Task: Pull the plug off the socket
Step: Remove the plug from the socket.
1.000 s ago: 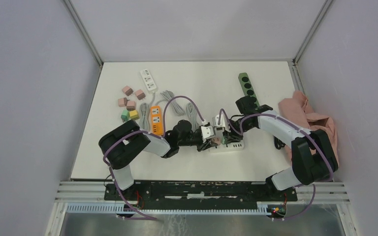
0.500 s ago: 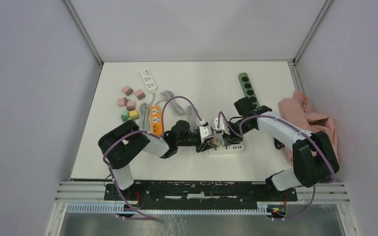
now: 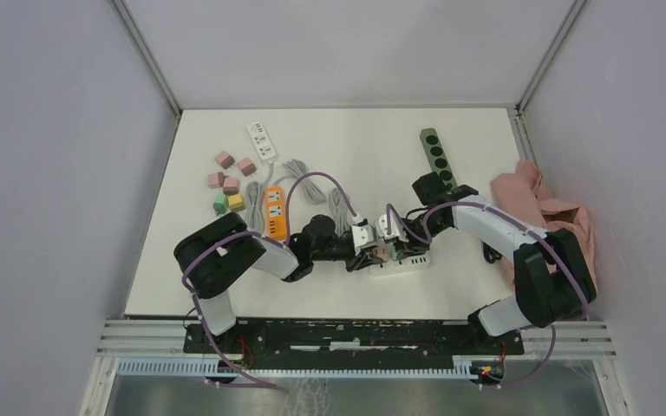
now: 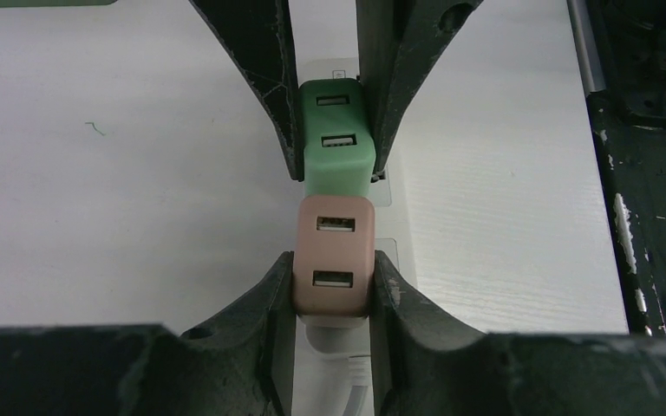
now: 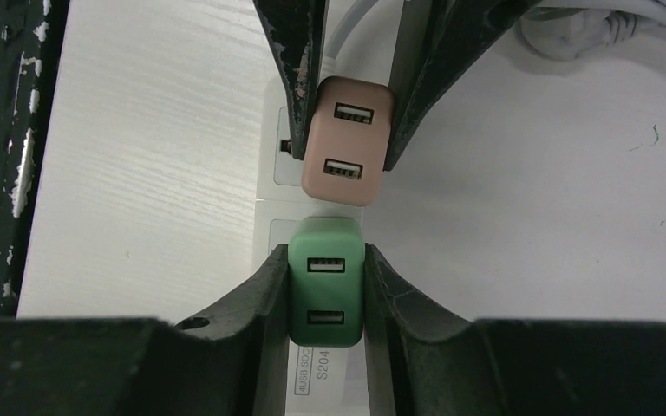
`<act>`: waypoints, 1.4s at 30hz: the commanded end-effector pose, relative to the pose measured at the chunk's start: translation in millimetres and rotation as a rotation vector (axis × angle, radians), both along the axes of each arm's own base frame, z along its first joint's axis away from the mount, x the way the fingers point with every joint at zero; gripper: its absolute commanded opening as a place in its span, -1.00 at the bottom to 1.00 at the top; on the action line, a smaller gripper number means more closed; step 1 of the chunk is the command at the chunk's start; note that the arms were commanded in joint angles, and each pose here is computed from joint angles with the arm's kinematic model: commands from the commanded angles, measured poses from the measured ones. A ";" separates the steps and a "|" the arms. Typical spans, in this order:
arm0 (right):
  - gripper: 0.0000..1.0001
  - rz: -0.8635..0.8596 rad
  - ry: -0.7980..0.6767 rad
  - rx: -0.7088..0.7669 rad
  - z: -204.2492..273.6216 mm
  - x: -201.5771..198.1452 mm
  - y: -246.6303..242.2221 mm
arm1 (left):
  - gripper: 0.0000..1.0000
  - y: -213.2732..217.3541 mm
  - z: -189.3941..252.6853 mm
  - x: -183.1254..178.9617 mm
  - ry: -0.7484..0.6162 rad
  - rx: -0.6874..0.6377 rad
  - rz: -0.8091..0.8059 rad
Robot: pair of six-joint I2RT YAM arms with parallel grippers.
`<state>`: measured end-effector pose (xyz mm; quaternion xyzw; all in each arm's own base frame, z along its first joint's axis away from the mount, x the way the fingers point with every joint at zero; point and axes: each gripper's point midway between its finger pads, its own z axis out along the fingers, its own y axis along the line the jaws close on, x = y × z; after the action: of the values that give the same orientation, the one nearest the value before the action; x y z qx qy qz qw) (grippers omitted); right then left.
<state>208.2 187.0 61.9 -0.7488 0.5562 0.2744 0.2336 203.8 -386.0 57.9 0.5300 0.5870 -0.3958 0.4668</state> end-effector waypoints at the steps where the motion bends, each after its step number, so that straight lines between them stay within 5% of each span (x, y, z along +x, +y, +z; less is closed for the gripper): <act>1: -1.00 -0.015 0.074 0.035 13.7 -13.5 32.9 | -0.94 8.7 -22.7 0.9 0.043 0.066 0.032; 8: -1.00 -0.261 0.070 0.046 21.2 31.1 18.3 | -0.94 13.2 -27.7 0.0 0.046 0.079 0.045; 17: -1.00 0.029 0.060 0.041 8.4 -22.7 11.1 | -0.94 12.3 -34.5 1.1 0.054 0.101 0.035; 22: -1.00 -0.147 0.112 0.083 30.3 3.8 43.7 | -0.94 12.8 -36.7 1.0 0.061 0.108 0.039; 27: -1.00 -0.309 0.149 0.125 39.6 32.6 7.6 | -0.94 17.0 -41.6 -0.5 0.063 0.121 0.045; 32: -1.00 -0.029 0.083 0.160 28.9 -18.5 1.1 | -0.94 14.1 -41.7 0.8 0.066 0.121 0.038; 36: -1.00 -0.044 0.111 0.221 55.7 -16.0 22.5 | -0.93 11.6 -33.9 3.9 0.067 0.112 0.050; 37: -1.00 -0.067 0.126 0.199 61.5 -12.3 21.7 | -0.88 10.2 -29.1 5.4 0.074 0.100 0.062; 42: -1.00 -0.131 0.181 0.071 73.4 -7.9 -4.9 | 0.09 4.2 7.9 15.7 0.138 0.005 0.156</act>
<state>200.2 195.7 111.7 -0.6873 0.5927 0.3402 0.2460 214.1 -386.8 58.3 0.5063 0.6091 -0.3939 0.4664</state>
